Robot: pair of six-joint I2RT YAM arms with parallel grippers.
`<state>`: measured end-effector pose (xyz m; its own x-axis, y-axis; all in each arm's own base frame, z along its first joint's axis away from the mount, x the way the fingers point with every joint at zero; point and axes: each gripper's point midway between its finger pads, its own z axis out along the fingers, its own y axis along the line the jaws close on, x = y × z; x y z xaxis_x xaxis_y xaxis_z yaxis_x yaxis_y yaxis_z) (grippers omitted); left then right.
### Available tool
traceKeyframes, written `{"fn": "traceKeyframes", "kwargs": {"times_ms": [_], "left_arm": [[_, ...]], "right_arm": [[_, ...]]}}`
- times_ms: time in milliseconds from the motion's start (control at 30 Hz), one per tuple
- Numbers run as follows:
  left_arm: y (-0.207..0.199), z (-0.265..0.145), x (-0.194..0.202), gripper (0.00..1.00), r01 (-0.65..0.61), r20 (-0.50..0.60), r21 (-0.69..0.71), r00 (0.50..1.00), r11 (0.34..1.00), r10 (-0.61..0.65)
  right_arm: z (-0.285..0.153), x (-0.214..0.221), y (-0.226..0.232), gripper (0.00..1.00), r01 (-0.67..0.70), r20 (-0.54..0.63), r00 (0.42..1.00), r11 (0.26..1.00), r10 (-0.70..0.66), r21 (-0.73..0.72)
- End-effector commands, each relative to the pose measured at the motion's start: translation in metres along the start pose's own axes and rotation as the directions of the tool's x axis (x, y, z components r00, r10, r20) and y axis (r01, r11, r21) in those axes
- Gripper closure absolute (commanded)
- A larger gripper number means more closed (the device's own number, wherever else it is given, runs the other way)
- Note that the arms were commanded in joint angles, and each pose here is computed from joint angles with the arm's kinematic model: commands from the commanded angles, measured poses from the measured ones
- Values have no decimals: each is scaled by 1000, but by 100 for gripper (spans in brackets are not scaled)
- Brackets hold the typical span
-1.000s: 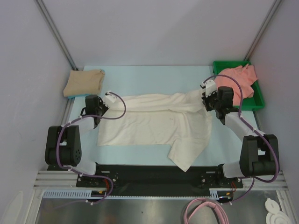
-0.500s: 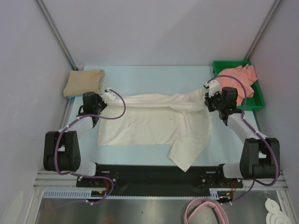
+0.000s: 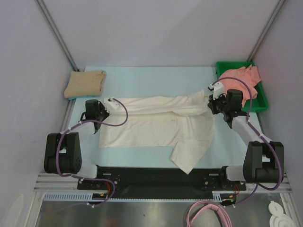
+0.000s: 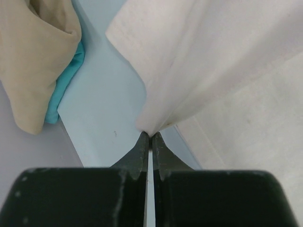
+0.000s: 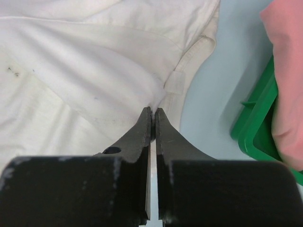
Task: Fold and stack the t-shirts
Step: Fold the tshirt
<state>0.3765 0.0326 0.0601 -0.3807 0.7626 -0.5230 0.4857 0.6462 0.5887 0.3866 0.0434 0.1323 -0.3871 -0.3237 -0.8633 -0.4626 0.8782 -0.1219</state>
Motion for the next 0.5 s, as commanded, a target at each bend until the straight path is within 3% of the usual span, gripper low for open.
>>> {"fn": "traceKeyframes", "kwargs": {"times_ms": [0,67,100,233,300,467], "left_arm": [[1,2,0,94,8,13,14,1000,1000,-9],[4,2,-1,83,26,14,6,1000,1000,-26],[6,0,-5,72,33,24,3,999,999,-33],[24,-21,-38,53,105,139,-26,985,994,-100],[25,-24,-49,49,129,168,2,977,992,-128],[10,-17,-68,52,210,185,141,954,967,-234]], "right_arm": [[3,3,1,100,-4,-2,1000,1000,4,-17],[4,4,1,100,-6,-5,1000,1000,6,-21],[5,5,2,100,-6,-7,1000,1000,6,-27],[7,14,7,100,-15,-42,999,999,13,-48],[8,14,7,100,-16,-44,999,998,13,-54],[12,17,10,100,-13,-54,999,998,9,-65]]}}
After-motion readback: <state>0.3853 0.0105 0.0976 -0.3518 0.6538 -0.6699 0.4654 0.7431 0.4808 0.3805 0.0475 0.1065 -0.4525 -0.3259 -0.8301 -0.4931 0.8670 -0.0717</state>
